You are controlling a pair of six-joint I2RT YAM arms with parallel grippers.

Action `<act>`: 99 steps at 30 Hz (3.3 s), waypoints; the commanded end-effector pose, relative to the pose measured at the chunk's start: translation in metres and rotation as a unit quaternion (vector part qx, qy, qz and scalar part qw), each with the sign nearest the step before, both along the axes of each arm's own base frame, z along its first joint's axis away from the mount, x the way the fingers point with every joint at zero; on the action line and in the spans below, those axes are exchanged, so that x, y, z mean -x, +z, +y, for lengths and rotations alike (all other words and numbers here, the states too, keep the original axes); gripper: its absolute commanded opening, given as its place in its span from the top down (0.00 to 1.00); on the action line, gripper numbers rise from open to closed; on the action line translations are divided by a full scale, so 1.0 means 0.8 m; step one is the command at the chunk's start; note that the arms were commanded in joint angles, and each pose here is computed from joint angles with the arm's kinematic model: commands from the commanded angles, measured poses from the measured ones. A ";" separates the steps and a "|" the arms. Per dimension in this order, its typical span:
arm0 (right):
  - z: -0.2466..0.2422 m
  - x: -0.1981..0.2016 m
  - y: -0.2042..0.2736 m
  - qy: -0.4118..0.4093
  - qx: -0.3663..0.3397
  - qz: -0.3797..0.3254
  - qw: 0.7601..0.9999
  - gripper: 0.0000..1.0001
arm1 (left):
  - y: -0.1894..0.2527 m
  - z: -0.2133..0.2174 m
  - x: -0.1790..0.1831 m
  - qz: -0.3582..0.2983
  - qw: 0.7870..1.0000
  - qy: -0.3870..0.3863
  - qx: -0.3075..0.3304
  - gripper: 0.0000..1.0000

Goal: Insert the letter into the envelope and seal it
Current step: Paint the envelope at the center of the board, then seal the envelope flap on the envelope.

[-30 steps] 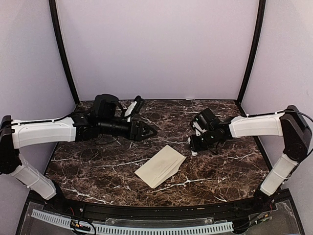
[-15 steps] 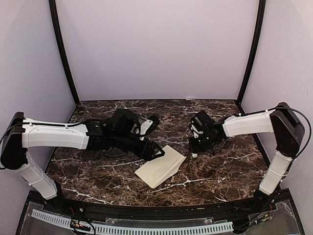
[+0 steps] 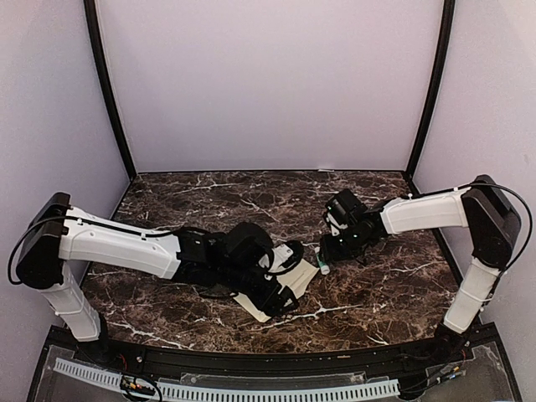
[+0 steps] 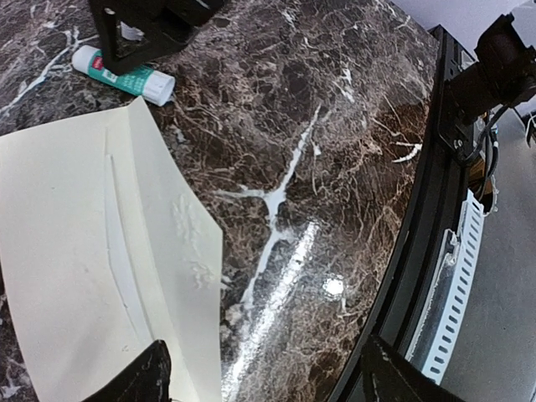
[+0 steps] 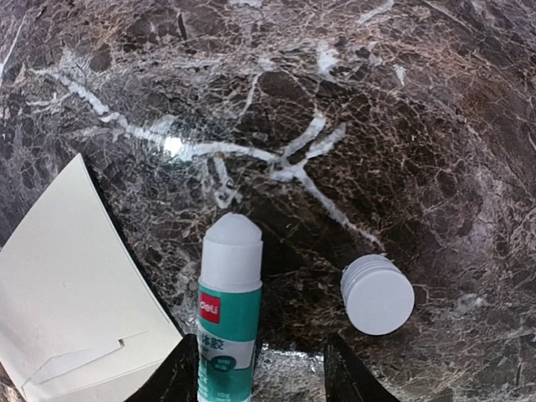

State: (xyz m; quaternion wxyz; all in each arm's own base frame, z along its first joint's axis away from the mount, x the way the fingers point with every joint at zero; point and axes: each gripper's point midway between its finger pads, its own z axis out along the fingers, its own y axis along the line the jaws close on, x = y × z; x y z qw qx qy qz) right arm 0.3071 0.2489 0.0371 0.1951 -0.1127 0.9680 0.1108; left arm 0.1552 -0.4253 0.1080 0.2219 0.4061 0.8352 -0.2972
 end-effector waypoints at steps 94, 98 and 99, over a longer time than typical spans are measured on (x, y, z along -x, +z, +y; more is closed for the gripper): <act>0.124 0.101 0.065 0.137 -0.321 0.011 0.937 0.83 | -0.075 -0.026 -0.073 0.146 0.980 0.129 0.041 1.00; 0.127 0.100 0.055 0.136 -0.318 0.016 0.938 0.85 | -0.076 -0.024 -0.074 0.146 0.980 0.131 0.039 1.00; 0.127 0.099 0.052 0.134 -0.316 0.017 0.939 0.85 | -0.075 -0.024 -0.074 0.145 0.980 0.132 0.039 0.98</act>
